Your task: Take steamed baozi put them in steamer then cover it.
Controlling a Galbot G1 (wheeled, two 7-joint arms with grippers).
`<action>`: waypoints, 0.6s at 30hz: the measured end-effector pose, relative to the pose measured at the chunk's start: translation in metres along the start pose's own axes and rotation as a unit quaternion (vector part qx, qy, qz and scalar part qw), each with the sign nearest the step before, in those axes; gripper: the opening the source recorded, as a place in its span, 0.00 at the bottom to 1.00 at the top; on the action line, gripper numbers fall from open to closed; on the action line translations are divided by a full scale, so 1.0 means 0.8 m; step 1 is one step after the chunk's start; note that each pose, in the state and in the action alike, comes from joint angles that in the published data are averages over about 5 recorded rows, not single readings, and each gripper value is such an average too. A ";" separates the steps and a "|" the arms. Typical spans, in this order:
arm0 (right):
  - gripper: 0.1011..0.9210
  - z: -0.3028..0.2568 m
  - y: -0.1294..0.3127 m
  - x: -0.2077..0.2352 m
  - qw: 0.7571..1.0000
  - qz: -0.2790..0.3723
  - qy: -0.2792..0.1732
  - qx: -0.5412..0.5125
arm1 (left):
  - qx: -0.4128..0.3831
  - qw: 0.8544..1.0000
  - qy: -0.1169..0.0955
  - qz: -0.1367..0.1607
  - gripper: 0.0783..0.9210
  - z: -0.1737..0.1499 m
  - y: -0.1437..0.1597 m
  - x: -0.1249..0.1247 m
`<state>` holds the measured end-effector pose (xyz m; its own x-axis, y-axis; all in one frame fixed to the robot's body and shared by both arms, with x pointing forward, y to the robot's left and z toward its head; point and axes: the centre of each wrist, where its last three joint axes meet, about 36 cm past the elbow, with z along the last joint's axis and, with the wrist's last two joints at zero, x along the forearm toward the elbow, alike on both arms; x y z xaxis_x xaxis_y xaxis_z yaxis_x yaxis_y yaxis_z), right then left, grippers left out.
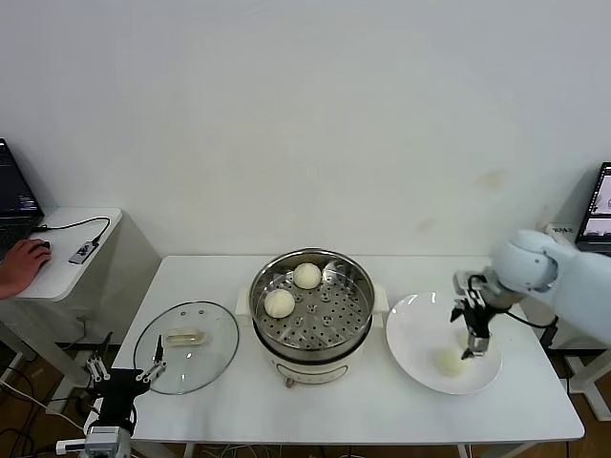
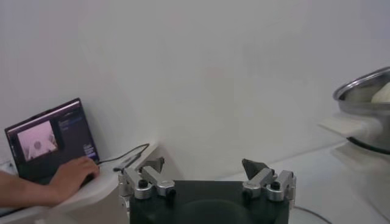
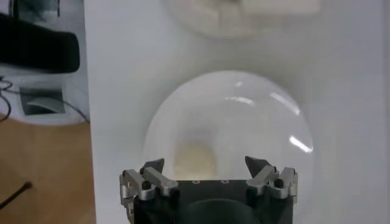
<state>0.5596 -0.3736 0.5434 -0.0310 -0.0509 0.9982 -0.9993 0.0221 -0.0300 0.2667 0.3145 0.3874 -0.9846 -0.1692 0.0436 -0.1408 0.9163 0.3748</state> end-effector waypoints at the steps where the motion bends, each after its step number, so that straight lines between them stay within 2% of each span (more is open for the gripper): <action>1: 0.88 0.004 0.002 -0.006 1.000 -0.002 0.001 0.003 | 0.000 1.000 0.000 0.000 0.88 0.001 0.000 0.000; 18: 0.88 0.027 0.008 -0.077 0.999 0.009 0.012 0.043 | -0.002 1.000 0.002 0.000 0.88 0.003 0.000 0.000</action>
<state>0.5549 -0.3918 0.4805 -0.0496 -0.0268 0.9984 -0.9967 -0.0622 -0.0512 0.2666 0.3151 0.3851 -0.9841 -0.1709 0.0475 -0.1406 0.9148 0.3787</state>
